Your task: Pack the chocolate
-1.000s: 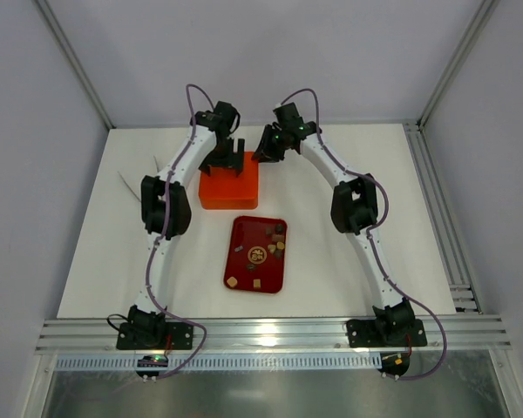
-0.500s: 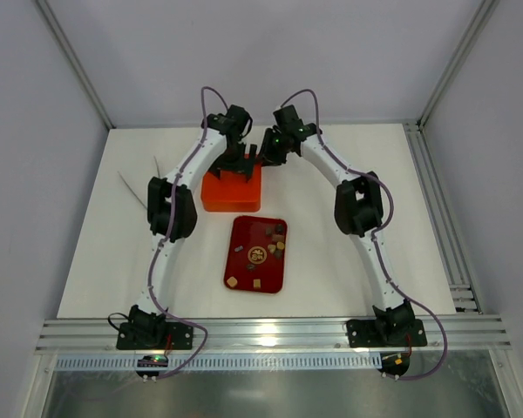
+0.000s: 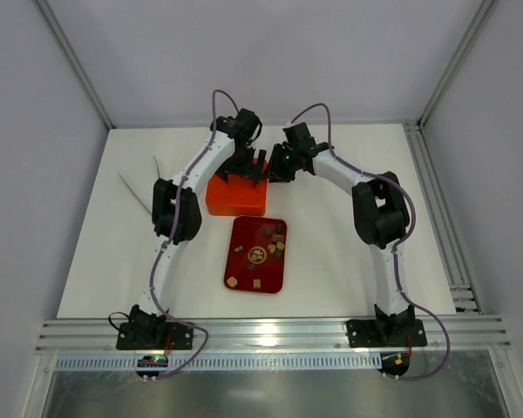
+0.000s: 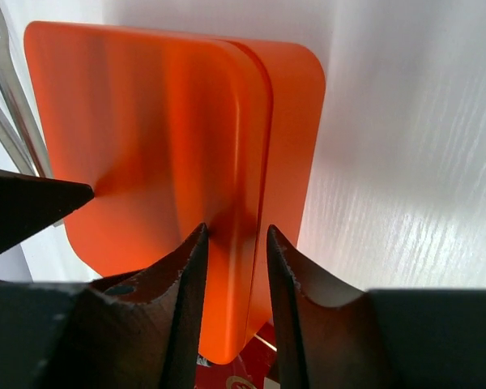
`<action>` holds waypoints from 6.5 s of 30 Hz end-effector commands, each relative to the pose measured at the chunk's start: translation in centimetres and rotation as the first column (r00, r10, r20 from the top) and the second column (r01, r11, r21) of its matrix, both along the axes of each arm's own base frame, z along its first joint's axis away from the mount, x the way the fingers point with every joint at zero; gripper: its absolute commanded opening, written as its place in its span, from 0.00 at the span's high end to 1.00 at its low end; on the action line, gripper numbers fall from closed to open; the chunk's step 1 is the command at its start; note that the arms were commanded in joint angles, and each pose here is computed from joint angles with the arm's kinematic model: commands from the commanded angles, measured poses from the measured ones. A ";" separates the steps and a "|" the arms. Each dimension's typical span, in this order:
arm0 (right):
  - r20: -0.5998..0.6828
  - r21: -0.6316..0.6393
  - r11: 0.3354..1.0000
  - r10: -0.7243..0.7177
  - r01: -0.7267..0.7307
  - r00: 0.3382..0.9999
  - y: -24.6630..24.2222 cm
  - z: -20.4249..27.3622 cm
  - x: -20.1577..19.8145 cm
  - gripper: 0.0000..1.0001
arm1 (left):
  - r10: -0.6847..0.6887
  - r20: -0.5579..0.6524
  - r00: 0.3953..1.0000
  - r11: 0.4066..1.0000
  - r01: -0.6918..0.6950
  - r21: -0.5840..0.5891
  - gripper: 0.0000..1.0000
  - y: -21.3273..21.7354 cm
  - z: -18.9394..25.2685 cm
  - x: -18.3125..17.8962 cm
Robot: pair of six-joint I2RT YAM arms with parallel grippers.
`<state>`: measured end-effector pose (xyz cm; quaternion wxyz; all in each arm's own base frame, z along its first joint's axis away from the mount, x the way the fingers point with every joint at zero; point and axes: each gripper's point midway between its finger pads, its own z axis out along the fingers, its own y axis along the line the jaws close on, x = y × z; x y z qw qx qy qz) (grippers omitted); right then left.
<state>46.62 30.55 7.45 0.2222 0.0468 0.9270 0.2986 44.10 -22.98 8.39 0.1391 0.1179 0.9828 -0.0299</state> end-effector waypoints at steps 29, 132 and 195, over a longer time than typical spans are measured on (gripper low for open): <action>0.135 -0.056 0.998 0.032 -0.024 0.990 -1.8 1.4 3.9 0.56 | 0.465 0.308 0.830 0.879 -0.391 -0.272 0.09 8.4 5.0 12.5; -0.080 -0.579 0.815 -0.009 -0.039 0.997 -8.9 -7.1 3.0 0.72 | 0.181 -0.049 0.982 0.983 -0.181 -0.005 0.10 3.6 -6.1 4.2; 0.632 -0.122 0.931 -0.195 0.345 0.750 -19.1 19.9 -12.9 0.00 | 0.323 0.480 0.816 0.907 -0.122 -0.403 0.07 10.1 18.2 -13.1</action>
